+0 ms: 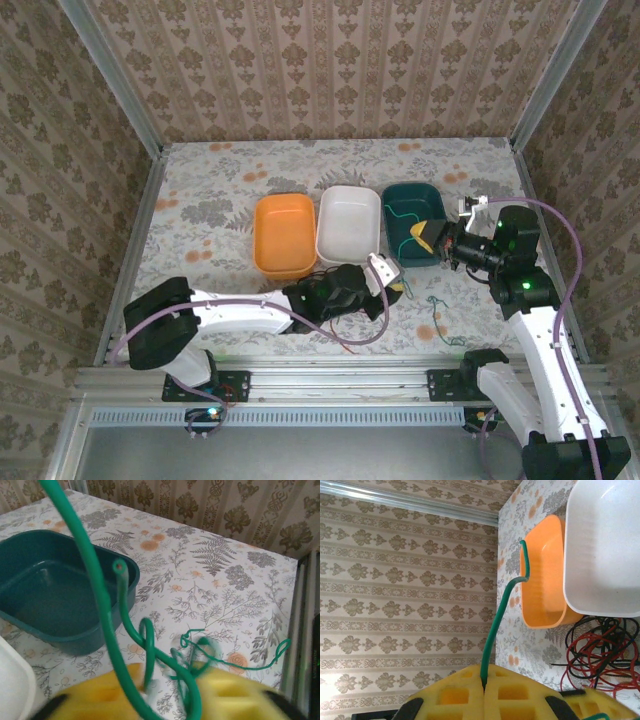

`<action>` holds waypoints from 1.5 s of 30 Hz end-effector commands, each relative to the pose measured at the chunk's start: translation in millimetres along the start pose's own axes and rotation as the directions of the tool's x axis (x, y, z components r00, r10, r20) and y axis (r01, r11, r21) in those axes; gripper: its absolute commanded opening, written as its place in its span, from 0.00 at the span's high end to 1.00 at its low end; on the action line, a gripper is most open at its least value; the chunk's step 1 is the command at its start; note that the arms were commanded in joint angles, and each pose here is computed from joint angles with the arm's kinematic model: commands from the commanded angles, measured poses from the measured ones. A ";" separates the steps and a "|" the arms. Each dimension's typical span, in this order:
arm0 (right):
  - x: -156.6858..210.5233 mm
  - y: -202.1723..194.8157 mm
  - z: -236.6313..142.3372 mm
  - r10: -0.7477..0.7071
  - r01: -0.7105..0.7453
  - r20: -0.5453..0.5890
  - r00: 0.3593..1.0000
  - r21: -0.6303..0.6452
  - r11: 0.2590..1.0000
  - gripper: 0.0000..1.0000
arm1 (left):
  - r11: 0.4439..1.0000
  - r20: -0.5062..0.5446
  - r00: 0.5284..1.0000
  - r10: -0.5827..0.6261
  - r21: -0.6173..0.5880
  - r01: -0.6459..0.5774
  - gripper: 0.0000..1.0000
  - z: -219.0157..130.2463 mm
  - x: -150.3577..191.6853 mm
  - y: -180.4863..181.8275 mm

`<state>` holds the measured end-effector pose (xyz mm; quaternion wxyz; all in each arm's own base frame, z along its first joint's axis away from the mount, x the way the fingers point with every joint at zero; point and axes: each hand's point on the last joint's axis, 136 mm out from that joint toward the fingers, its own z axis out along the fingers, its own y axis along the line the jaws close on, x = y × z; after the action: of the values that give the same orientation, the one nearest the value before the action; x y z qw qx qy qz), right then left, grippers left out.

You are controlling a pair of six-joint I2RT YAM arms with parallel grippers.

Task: Untangle the cables

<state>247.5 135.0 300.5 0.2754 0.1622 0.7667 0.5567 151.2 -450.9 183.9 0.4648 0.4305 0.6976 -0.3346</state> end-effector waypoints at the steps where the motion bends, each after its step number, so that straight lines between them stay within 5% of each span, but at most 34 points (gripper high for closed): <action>1: 2.5 16.3 -4.6 -0.015 0.015 -0.010 1.000 -0.024 1.000 1.00 | 1.000 0.005 1.000 0.002 0.012 -0.002 0.92 4.7 -7.0 -5.4; 3: 0.5 19.5 -6.1 -0.030 0.030 0.001 1.000 -0.018 0.999 1.00 | 1.000 0.002 1.000 -0.008 0.005 0.008 1.00 3.3 -5.1 -3.8; 10: -17.9 4.4 -12.2 -0.081 0.070 0.117 0.990 0.097 0.993 1.00 | 0.998 0.078 0.995 -0.054 0.039 0.051 1.00 -23.0 -12.1 -5.7; 16: -57.3 -47.1 -29.6 -0.095 -0.012 0.340 0.936 0.301 0.954 1.00 | 0.994 0.188 0.977 -0.099 0.063 0.088 1.00 -75.2 -20.4 -1.2; 22: -85.6 -84.9 -54.1 -0.050 -0.164 0.505 0.862 0.370 0.914 1.00 | 0.980 0.312 0.936 -0.163 -0.059 0.190 1.00 -146.1 -17.8 35.2; 29: -94.7 -90.4 -50.8 -0.082 -0.129 0.486 0.870 0.385 0.914 1.00 | 0.921 0.486 0.857 -0.172 -0.229 0.315 1.00 -230.1 -15.5 85.5; 34: -104.2 -83.1 -40.6 -0.127 -0.056 0.445 0.886 0.375 0.925 1.00 | 0.839 0.515 0.837 -0.184 -0.361 0.407 1.00 -263.4 -7.4 116.1; 39: -125.2 -82.8 -26.0 -0.204 0.000 0.438 0.875 0.421 0.907 1.00 | 0.790 0.494 0.845 -0.205 -0.426 0.440 1.00 -260.5 -4.1 125.8; 45: -145.3 -88.9 16.6 -0.388 0.128 0.342 0.856 0.587 0.800 1.00 | 0.776 0.387 0.900 -0.198 -0.499 0.385 1.00 -233.0 -9.5 124.2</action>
<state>355.2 41.8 230.2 0.4060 0.2819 0.8244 0.2756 176.9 -199.9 252.8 0.6171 0.1194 0.7339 -0.2574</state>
